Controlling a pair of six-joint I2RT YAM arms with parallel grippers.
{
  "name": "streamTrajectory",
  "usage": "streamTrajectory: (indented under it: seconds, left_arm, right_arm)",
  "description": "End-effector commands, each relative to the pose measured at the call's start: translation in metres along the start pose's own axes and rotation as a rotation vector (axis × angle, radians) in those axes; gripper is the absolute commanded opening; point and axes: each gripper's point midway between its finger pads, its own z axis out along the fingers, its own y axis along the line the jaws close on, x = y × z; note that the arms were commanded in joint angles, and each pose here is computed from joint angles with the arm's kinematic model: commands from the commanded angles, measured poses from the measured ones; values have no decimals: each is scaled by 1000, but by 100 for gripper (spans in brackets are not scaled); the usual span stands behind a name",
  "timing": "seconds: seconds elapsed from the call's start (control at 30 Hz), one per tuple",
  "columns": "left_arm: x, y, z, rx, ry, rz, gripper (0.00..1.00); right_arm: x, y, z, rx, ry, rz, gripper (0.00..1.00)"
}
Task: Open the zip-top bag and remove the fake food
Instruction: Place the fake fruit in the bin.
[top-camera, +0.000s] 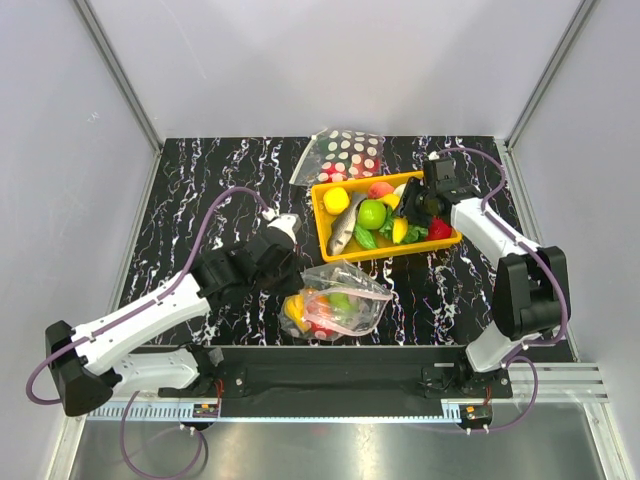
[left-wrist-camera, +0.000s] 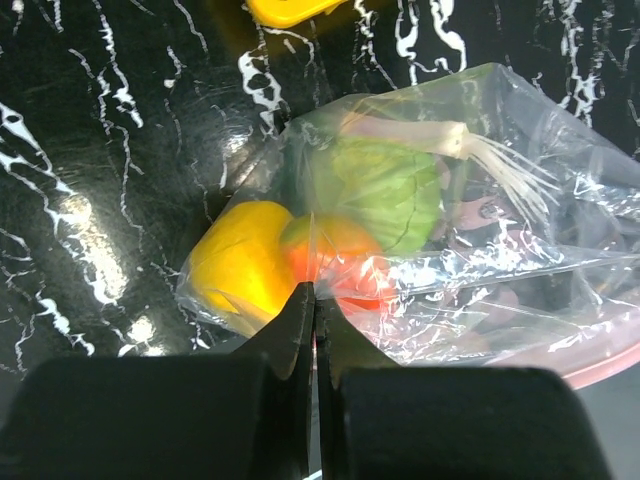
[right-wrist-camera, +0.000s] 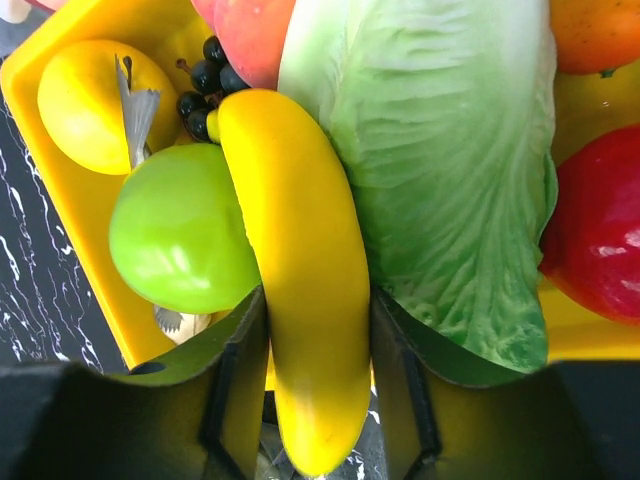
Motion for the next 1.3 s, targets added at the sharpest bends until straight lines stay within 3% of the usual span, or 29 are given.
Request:
streamTrajectory:
  seconds: [0.0, 0.17, 0.43, 0.93, 1.1, 1.27]
  left_arm:
    - [-20, -24, -2, 98, -60, -5, 0]
    - [-15, -32, 6, 136, -30, -5, 0]
    - [-11, -34, 12, 144, -14, -8, 0]
    - [-10, -38, 18, 159, -3, 0, 0]
    - [-14, -43, 19, 170, -10, -2, 0]
    - [-20, -48, 27, 168, -9, -8, 0]
  right_arm:
    - [7, -1, 8, -5, 19, -30, 52]
    - [-7, 11, 1, -33, -11, -45, 68]
    - [-39, 29, -27, -62, -102, -62, 75]
    - [-64, 36, -103, -55, -242, -142, 77]
    - [-46, 61, -146, -225, -222, -197, 73]
    - [8, 95, -190, -411, -132, -348, 69]
